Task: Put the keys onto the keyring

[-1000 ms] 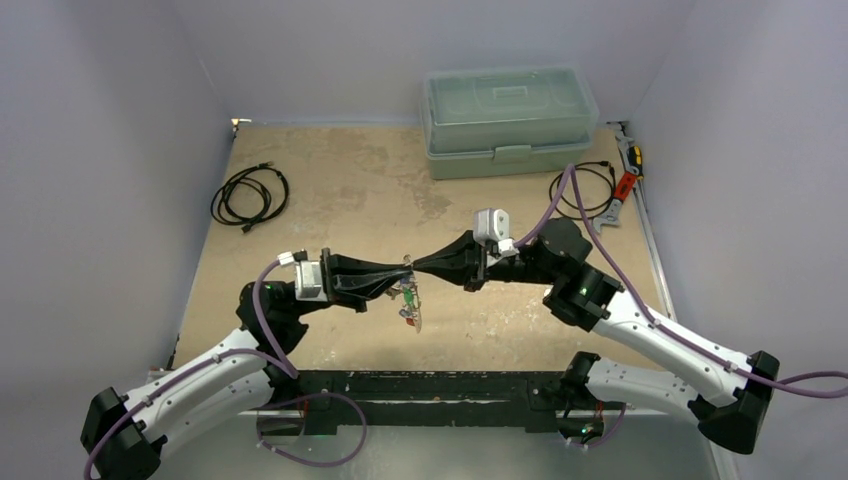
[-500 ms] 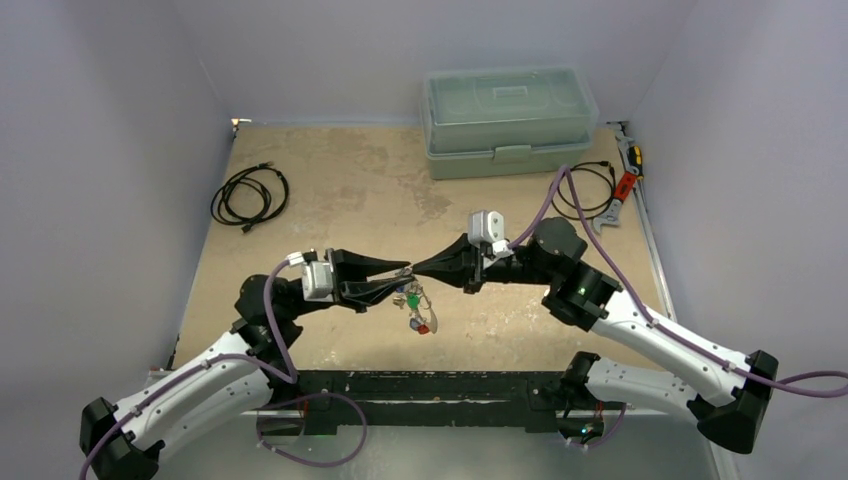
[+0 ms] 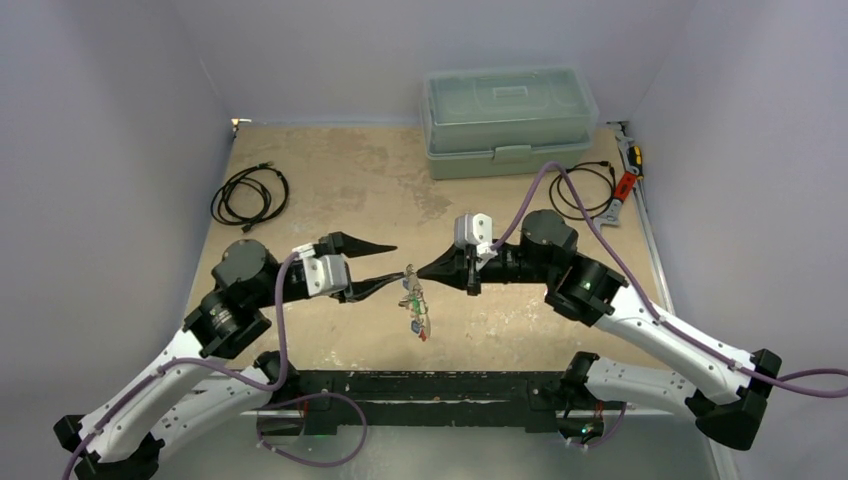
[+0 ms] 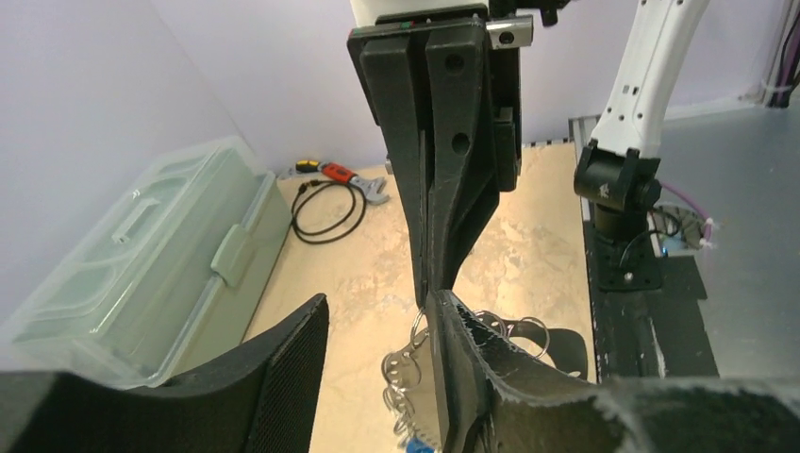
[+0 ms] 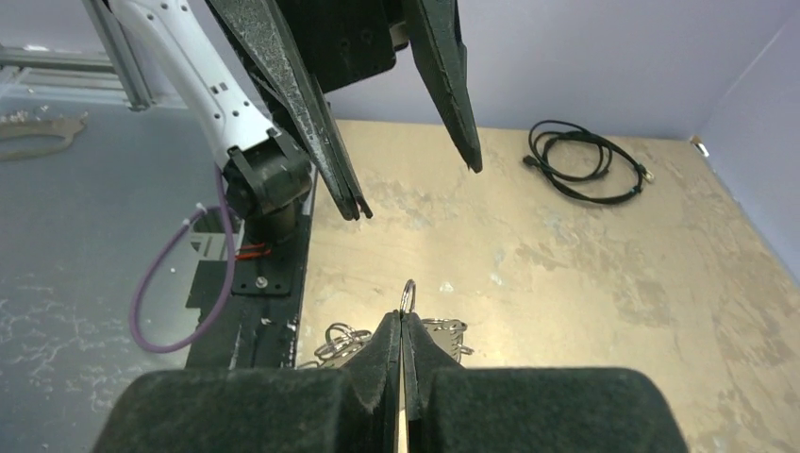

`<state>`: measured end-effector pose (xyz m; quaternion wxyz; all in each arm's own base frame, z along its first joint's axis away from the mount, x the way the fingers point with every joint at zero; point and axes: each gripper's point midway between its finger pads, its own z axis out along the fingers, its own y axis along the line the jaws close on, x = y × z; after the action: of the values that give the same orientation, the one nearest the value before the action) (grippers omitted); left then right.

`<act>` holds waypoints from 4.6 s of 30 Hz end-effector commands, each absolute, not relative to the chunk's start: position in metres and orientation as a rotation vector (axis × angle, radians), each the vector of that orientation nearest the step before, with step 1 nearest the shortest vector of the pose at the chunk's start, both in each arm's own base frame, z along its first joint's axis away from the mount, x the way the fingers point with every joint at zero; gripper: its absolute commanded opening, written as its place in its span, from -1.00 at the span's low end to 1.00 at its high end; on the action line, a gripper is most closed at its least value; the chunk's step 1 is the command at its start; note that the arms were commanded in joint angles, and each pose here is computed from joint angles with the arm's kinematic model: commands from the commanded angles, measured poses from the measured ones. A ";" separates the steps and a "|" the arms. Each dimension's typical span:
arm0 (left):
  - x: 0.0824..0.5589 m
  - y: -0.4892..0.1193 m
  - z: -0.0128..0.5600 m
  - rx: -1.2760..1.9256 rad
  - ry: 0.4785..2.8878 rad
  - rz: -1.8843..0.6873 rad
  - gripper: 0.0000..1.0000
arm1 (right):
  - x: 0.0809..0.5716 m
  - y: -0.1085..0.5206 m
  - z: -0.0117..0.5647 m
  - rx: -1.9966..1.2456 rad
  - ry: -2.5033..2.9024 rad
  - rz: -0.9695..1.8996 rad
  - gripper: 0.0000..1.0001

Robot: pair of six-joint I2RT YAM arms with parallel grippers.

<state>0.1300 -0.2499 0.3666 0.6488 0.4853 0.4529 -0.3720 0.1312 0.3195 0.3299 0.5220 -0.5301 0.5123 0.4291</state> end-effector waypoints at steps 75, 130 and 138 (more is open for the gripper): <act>0.122 -0.276 0.351 1.099 0.863 -0.970 -1.00 | 0.131 0.300 0.343 -1.164 1.149 0.962 -0.46; 0.122 -0.279 0.347 1.066 0.870 -1.020 -1.00 | 0.113 0.298 0.370 -1.205 1.078 1.028 -0.34; 0.123 -0.280 0.348 1.059 0.872 -1.029 -1.00 | 0.113 0.298 0.374 -1.206 1.070 1.025 -0.35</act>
<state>0.1239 -0.2821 0.3281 0.6321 0.4797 0.4082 -0.4513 0.1204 0.2996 0.3479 0.5639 -0.5174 0.4829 0.4256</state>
